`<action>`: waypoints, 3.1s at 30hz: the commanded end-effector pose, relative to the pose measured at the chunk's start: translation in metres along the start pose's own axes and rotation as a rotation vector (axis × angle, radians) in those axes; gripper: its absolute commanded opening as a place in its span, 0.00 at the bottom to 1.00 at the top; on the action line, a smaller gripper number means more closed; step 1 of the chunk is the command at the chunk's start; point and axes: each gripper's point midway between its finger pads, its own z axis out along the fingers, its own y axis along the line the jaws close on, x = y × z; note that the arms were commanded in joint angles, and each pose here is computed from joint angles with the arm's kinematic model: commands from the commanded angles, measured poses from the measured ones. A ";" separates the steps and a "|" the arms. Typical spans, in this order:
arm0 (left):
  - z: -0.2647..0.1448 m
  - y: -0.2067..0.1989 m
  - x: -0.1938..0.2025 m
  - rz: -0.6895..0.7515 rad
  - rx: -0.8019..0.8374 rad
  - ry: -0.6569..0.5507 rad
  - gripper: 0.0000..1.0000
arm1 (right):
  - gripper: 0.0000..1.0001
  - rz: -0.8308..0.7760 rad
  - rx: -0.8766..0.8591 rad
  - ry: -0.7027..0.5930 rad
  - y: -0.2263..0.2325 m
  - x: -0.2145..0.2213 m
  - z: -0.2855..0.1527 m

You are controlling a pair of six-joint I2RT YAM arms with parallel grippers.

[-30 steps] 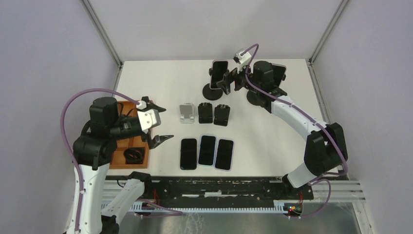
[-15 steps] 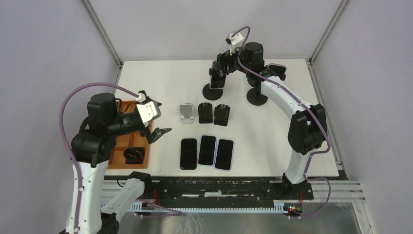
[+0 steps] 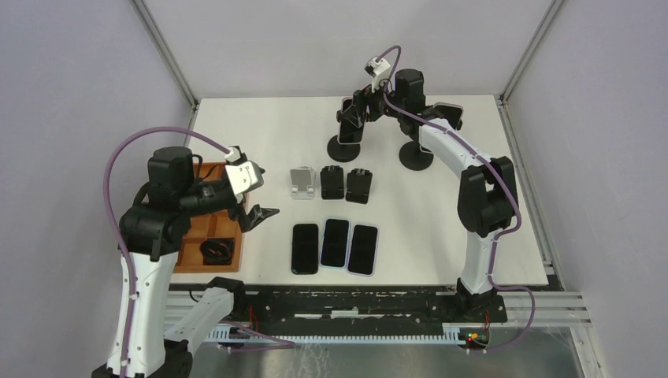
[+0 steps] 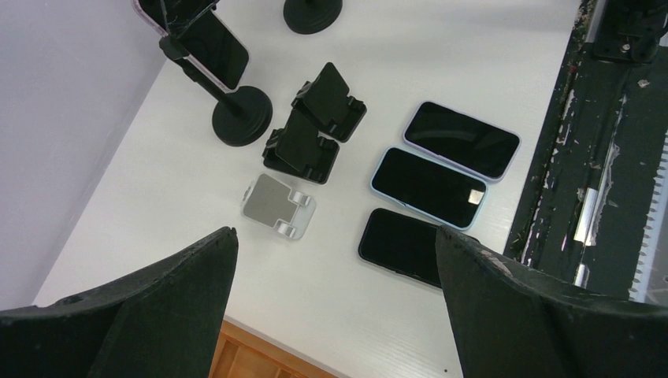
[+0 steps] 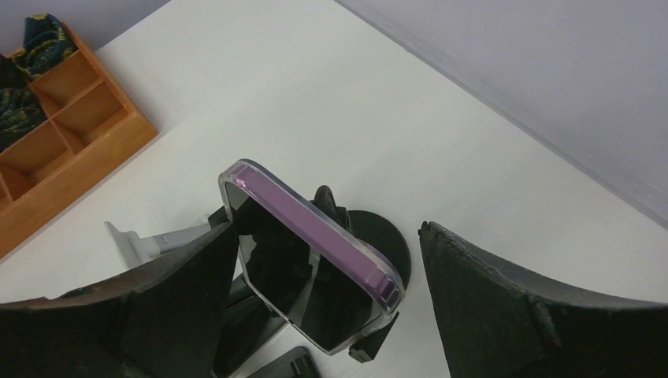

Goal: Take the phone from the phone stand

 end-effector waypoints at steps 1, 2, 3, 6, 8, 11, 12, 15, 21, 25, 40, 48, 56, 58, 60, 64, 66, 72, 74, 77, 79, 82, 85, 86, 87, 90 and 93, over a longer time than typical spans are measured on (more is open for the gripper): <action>0.001 -0.004 -0.001 0.024 0.044 -0.002 1.00 | 0.79 0.024 -0.077 -0.067 0.015 -0.012 0.006; 0.001 -0.003 -0.001 0.032 0.037 -0.002 1.00 | 0.76 0.028 -0.079 -0.076 0.015 -0.012 0.005; 0.001 -0.003 0.001 0.033 0.033 -0.001 1.00 | 0.71 0.033 -0.082 -0.080 0.017 -0.011 0.005; 0.001 -0.004 0.003 0.036 0.023 -0.001 1.00 | 0.57 0.049 -0.091 -0.102 0.019 -0.011 0.003; 0.000 -0.005 0.002 0.033 0.024 -0.003 1.00 | 0.52 0.058 -0.094 -0.110 0.021 -0.013 0.004; 0.000 -0.006 0.001 0.028 0.022 -0.007 1.00 | 0.42 0.063 -0.101 -0.131 0.022 -0.018 0.003; -0.001 -0.006 0.000 0.027 0.019 -0.010 1.00 | 0.38 0.063 -0.107 -0.139 0.024 -0.021 0.003; -0.003 -0.008 -0.002 0.024 0.009 -0.025 1.00 | 0.29 0.073 -0.124 -0.173 0.028 -0.032 0.000; -0.006 -0.014 -0.006 0.006 0.000 -0.050 1.00 | 0.00 0.119 -0.176 -0.244 0.041 -0.053 -0.007; -0.008 -0.018 -0.004 0.004 -0.007 -0.050 1.00 | 0.00 0.130 -0.196 -0.268 0.046 -0.063 -0.011; -0.008 0.001 -0.028 -0.120 -0.112 -0.151 1.00 | 0.00 0.123 -0.286 -0.497 0.087 -0.188 -0.073; 0.002 0.005 -0.023 -0.189 -0.100 -0.163 1.00 | 0.00 0.053 -0.297 -0.606 0.118 -0.236 -0.133; 0.009 0.006 -0.030 -0.211 -0.047 -0.197 1.00 | 0.00 0.077 -0.430 -0.616 0.178 -0.227 -0.193; 0.011 0.002 -0.030 -0.207 -0.023 -0.203 1.00 | 0.00 0.112 -0.452 -0.604 0.191 -0.216 -0.204; 0.013 0.002 -0.028 -0.201 -0.015 -0.206 1.00 | 0.00 0.166 -0.482 -0.599 0.203 -0.202 -0.214; 0.018 0.002 -0.024 -0.244 -0.010 -0.211 1.00 | 0.00 0.311 -0.610 -0.568 0.233 -0.176 -0.227; 0.022 -0.002 -0.025 -0.307 0.023 -0.227 1.00 | 0.00 0.378 -0.649 -0.534 0.247 -0.163 -0.227; 0.029 -0.035 -0.011 -0.325 0.190 -0.248 1.00 | 0.00 0.450 -0.737 -0.520 0.278 -0.148 -0.247; 0.027 -0.050 -0.006 -0.288 0.241 -0.267 1.00 | 0.00 0.464 -0.772 -0.523 0.287 -0.148 -0.256; 0.025 -0.061 -0.001 -0.252 0.257 -0.281 1.00 | 0.00 0.465 -0.827 -0.539 0.300 -0.150 -0.270; 0.025 -0.065 0.004 -0.243 0.270 -0.278 1.00 | 0.00 0.474 -0.866 -0.545 0.308 -0.150 -0.277; 0.026 -0.071 0.007 -0.252 0.307 -0.279 1.00 | 0.00 0.488 -0.911 -0.545 0.318 -0.151 -0.281; 0.027 -0.072 0.004 -0.269 0.339 -0.286 1.00 | 0.00 0.491 -0.933 -0.540 0.327 -0.153 -0.280; 0.026 -0.072 0.002 -0.272 0.349 -0.289 1.00 | 0.00 0.493 -0.943 -0.538 0.331 -0.153 -0.280; 0.027 -0.071 0.002 -0.279 0.355 -0.289 1.00 | 0.00 0.494 -0.957 -0.539 0.335 -0.154 -0.280; 0.029 -0.068 0.002 -0.268 0.356 -0.289 1.00 | 0.00 0.491 -0.993 -0.531 0.347 -0.156 -0.278; 0.028 -0.071 -0.003 -0.273 0.398 -0.308 1.00 | 0.00 0.492 -1.008 -0.515 0.356 -0.157 -0.273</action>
